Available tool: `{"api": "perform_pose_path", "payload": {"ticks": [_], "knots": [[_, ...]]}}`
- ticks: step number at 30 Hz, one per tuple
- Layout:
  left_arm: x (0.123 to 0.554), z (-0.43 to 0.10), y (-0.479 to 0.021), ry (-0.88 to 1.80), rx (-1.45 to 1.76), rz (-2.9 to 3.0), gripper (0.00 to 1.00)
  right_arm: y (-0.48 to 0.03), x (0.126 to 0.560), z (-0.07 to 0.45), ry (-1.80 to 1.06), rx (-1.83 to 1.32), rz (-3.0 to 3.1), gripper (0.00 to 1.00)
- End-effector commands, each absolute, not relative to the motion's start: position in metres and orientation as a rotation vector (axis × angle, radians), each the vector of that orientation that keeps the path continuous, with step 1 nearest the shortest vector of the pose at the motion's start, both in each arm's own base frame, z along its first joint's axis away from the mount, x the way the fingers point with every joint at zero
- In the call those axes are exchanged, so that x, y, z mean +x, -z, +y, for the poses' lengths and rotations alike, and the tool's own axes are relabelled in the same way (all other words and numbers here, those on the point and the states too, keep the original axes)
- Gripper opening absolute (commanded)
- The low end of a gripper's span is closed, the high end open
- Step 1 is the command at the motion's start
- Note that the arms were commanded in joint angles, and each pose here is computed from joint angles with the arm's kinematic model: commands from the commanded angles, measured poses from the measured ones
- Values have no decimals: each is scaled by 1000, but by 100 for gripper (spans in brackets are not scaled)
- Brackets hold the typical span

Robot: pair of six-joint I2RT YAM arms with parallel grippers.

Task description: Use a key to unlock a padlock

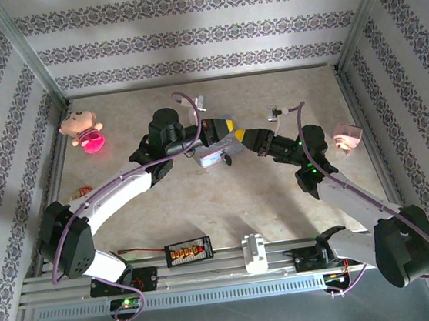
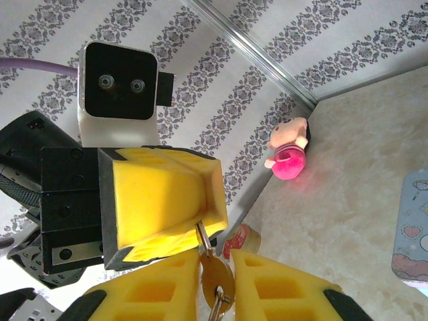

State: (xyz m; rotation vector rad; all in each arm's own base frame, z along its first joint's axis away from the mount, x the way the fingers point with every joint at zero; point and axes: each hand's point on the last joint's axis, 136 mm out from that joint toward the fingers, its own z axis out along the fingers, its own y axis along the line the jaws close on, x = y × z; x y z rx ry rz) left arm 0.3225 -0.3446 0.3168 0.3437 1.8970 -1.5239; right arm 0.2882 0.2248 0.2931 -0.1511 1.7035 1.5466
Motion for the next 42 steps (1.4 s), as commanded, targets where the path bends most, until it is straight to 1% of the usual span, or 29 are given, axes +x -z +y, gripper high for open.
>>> {"api": "perform_pose_path", "payload": {"ticks": [1,3,5,6,13,14,15,16,17,18,19,20,24,28,30,33,37,42], "knots": [[331,-336,-322,1518,309,1858,0,-310,282,227,-1561,-210,1632,14],[332,-335,-321,1515,300,1860,0,-310,281,227,-1562,-210,1631,11],[335,-333,-318,1511,284,1865,0,-312,281,226,-1561,-207,1626,3],[335,-332,-317,1511,276,1866,0,-312,281,226,-1562,-207,1625,1],[345,-325,-309,1509,198,1870,0,-312,278,224,-1560,-203,1621,0],[347,-325,-307,1514,182,1873,5,-311,278,223,-1559,-198,1623,0],[347,-324,-306,1517,170,1870,22,-309,279,222,-1556,-189,1625,0],[349,-323,-305,1516,149,1866,50,-308,280,220,-1554,-173,1630,0],[350,-321,-304,1509,131,1864,65,-304,282,217,-1550,-147,1641,0],[352,-319,-303,1495,118,1866,73,-300,284,213,-1544,-117,1654,0],[353,-316,-301,1466,99,1875,84,-293,288,209,-1532,-71,1677,0],[356,-311,-298,1425,76,1888,99,-284,293,203,-1518,-21,1705,0],[365,-286,-273,1203,-81,1963,99,-249,300,189,-1463,127,1812,0],[364,-268,-232,967,-201,2096,100,-209,298,179,-1374,237,1931,0],[361,-269,-216,889,-202,2141,89,-193,294,173,-1341,286,1969,0],[354,-285,-193,861,-198,2196,82,-165,288,162,-1263,382,2045,0],[348,-305,-154,864,-212,2298,82,-124,274,149,-1180,488,2135,0],[339,-309,-110,706,-262,2373,83,-100,262,142,-1148,537,2178,0]]}}
